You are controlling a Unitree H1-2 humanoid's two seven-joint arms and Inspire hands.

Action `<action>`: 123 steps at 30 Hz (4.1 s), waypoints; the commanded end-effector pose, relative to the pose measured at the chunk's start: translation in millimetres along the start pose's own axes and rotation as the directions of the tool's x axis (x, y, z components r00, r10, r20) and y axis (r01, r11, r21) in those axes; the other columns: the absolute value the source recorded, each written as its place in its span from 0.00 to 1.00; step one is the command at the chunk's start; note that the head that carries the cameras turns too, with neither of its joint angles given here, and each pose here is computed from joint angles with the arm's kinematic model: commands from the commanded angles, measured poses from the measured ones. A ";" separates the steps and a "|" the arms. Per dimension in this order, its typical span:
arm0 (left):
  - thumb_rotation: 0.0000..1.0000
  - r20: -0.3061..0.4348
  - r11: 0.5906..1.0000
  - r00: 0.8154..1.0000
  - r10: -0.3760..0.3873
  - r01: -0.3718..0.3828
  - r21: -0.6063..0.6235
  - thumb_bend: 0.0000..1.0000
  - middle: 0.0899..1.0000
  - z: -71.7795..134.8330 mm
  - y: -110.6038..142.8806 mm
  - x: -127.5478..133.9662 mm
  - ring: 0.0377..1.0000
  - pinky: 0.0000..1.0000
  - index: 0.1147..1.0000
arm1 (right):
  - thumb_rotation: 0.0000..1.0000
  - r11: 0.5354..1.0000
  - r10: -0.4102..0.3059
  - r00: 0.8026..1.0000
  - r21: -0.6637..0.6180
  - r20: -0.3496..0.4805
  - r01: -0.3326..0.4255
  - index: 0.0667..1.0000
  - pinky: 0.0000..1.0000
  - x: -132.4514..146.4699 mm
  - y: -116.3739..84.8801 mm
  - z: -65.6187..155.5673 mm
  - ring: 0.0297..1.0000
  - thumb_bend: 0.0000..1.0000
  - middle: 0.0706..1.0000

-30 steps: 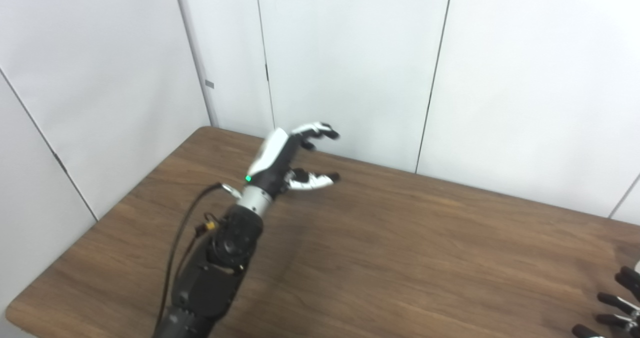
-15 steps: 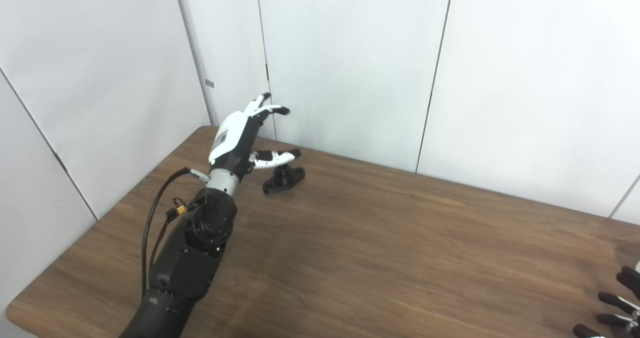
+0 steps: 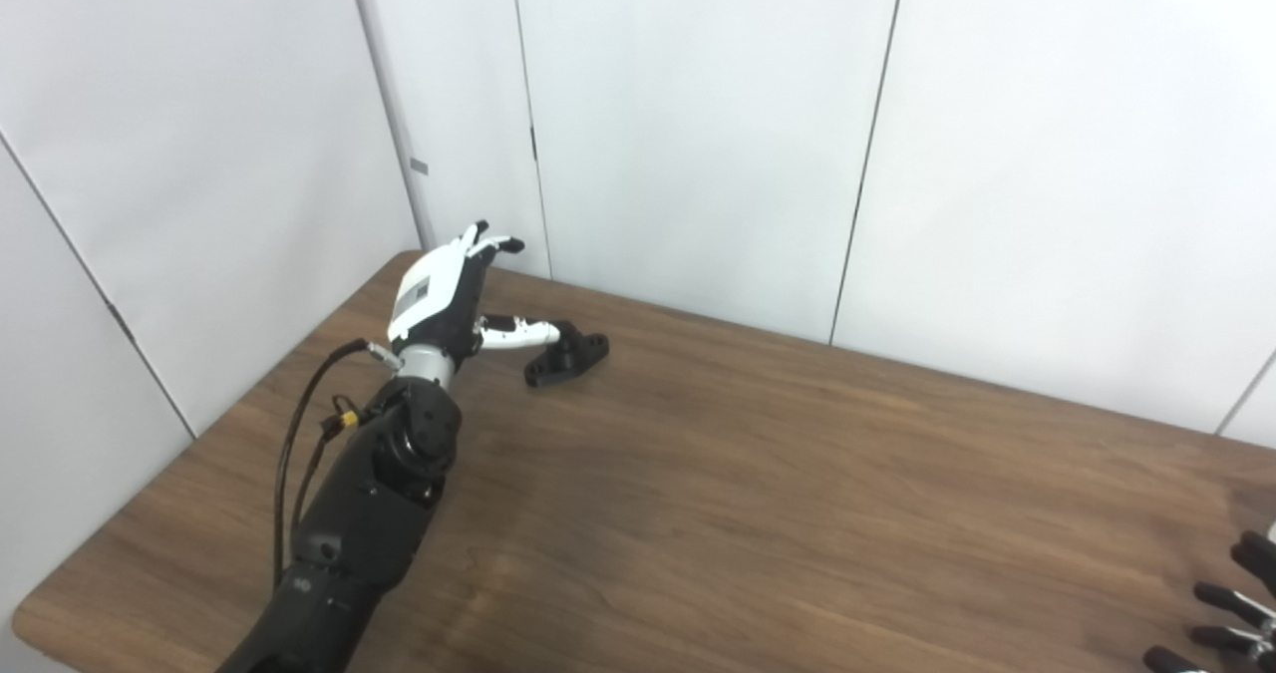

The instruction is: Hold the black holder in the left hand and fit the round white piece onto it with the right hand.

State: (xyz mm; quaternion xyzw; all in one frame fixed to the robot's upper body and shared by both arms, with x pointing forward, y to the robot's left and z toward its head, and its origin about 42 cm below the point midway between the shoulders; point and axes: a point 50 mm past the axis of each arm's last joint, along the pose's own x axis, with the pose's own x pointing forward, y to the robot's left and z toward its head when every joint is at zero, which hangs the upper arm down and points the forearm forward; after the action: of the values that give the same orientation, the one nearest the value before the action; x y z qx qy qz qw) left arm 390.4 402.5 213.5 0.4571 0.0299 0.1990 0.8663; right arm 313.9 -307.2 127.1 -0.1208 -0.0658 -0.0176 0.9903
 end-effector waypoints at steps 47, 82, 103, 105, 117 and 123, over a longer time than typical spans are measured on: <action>0.33 -0.137 0.995 0.988 -0.078 0.086 0.059 1.00 1.00 -22.3 -69.0 18.4 1.00 1.00 0.73 | 0.07 0.999 0.009 0.999 -0.031 0.050 -0.008 0.86 0.57 -6.0 -9.7 18.0 0.70 0.66 0.86; 0.07 -0.131 0.996 0.987 -0.088 0.087 -0.011 0.56 0.96 -31.3 -107.8 7.7 1.00 1.00 0.44 | 0.08 0.999 -0.004 0.999 -0.038 0.052 0.006 0.85 0.60 -6.3 -12.2 24.0 0.69 0.68 0.85; 0.06 -0.089 0.993 0.991 -0.099 0.105 0.058 0.52 0.92 -33.1 -110.9 6.2 1.00 1.00 0.42 | 0.13 0.999 -0.016 0.999 -0.045 0.052 0.018 0.85 0.60 -2.9 -7.9 26.4 0.68 0.68 0.85; 0.06 -0.058 0.991 0.990 -0.125 0.128 0.046 0.52 0.92 -31.1 -113.1 4.0 1.00 1.00 0.42 | 0.12 0.999 -0.016 0.998 -0.039 0.056 0.018 0.84 0.59 -2.4 -7.3 26.8 0.68 0.68 0.85; 0.06 0.232 0.894 0.878 -0.419 0.443 -0.061 0.53 0.99 8.3 -131.4 -15.2 1.00 1.00 0.42 | 0.09 0.999 -0.012 0.997 -0.030 0.075 0.015 0.81 0.55 2.5 -3.7 27.2 0.65 0.70 0.82; 0.06 0.367 0.821 0.765 -0.530 0.571 -0.004 0.53 1.00 34.3 -153.0 -36.6 1.00 1.00 0.41 | 0.10 0.999 -0.014 0.996 -0.030 0.090 0.016 0.80 0.53 4.7 0.3 26.1 0.64 0.72 0.81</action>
State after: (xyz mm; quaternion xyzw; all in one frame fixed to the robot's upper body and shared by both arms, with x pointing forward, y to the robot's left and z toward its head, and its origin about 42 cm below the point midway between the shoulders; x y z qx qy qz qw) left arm 423.4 310.4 125.2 0.4142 -0.0249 -0.0767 0.9066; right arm 306.3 -302.6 136.1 -0.1376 -0.0641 -0.0195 0.9882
